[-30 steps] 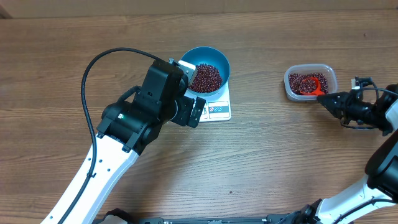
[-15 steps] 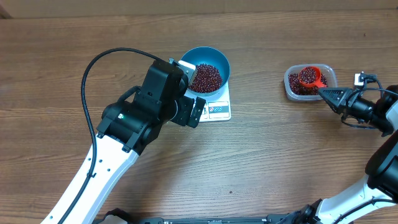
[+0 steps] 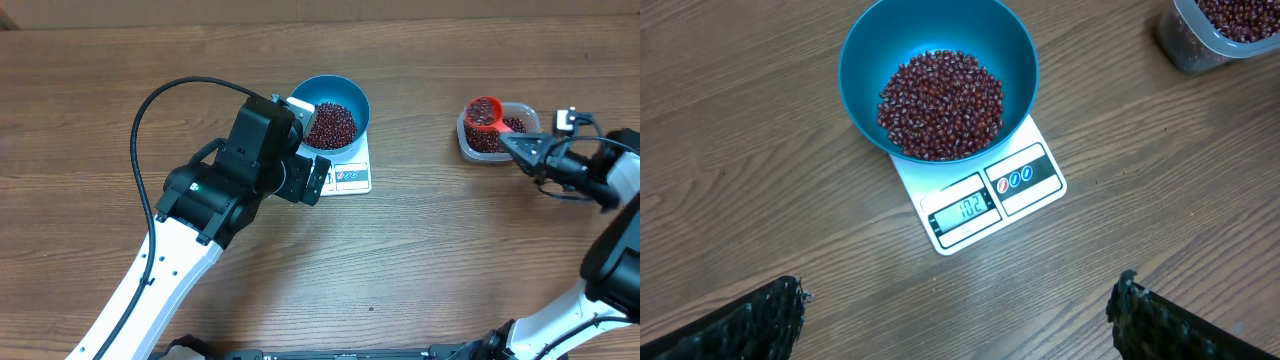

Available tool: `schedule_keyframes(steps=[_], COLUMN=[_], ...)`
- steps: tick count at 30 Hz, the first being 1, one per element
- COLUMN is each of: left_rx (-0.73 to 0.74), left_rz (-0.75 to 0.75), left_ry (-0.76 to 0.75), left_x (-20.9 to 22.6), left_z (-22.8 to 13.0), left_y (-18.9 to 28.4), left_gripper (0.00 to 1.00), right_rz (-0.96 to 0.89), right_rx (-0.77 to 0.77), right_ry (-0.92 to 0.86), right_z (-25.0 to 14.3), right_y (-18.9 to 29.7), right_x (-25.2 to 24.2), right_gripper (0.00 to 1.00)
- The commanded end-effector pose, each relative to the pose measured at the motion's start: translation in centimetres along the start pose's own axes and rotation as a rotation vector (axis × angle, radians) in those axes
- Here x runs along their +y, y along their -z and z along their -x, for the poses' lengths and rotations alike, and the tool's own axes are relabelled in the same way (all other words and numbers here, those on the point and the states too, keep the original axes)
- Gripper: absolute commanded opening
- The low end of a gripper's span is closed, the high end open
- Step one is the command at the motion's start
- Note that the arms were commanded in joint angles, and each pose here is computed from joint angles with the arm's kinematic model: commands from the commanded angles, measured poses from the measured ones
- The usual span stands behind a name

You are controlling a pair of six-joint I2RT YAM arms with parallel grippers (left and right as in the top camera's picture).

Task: Scoop item into bowl and weigh 150g on scale
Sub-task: 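Lift the filled red cup and carry it over the blue bowl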

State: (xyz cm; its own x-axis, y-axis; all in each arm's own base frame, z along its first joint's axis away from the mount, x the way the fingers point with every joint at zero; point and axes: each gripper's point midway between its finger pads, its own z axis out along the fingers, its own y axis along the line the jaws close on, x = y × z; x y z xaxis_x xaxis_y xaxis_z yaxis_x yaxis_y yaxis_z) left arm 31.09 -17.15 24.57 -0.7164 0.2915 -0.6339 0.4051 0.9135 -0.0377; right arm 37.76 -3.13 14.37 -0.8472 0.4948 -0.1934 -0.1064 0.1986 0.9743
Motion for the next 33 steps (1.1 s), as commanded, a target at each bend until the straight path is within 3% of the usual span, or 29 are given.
schedule_keyframes(steps=[1, 7, 19, 33], left_rx=[-0.014, -0.014, -0.014, -0.014], left_rz=[-0.008, -0.008, -0.008, -0.008], left_ry=[0.002, 0.002, 0.002, 0.002], left_x=[-0.2, -0.2, -0.2, -0.2], left_z=[0.6, 0.6, 0.6, 0.6], left_y=[0.2, 0.2, 0.2, 0.2], left_gripper=[0.99, 0.99, 1.0, 1.0], right_rz=[0.073, 0.104, 0.179, 0.179], right_rx=[0.058, 0.209, 0.378, 0.457], right_ry=[0.017, 0.036, 0.087, 0.105], right_z=[-1.1, -4.2, -8.5, -8.9], right_y=[-2.3, -7.1, -12.1, -15.6], right_x=[1.3, 2.5, 4.5, 5.3], right_gripper=[0.04, 0.04, 0.04, 0.04])
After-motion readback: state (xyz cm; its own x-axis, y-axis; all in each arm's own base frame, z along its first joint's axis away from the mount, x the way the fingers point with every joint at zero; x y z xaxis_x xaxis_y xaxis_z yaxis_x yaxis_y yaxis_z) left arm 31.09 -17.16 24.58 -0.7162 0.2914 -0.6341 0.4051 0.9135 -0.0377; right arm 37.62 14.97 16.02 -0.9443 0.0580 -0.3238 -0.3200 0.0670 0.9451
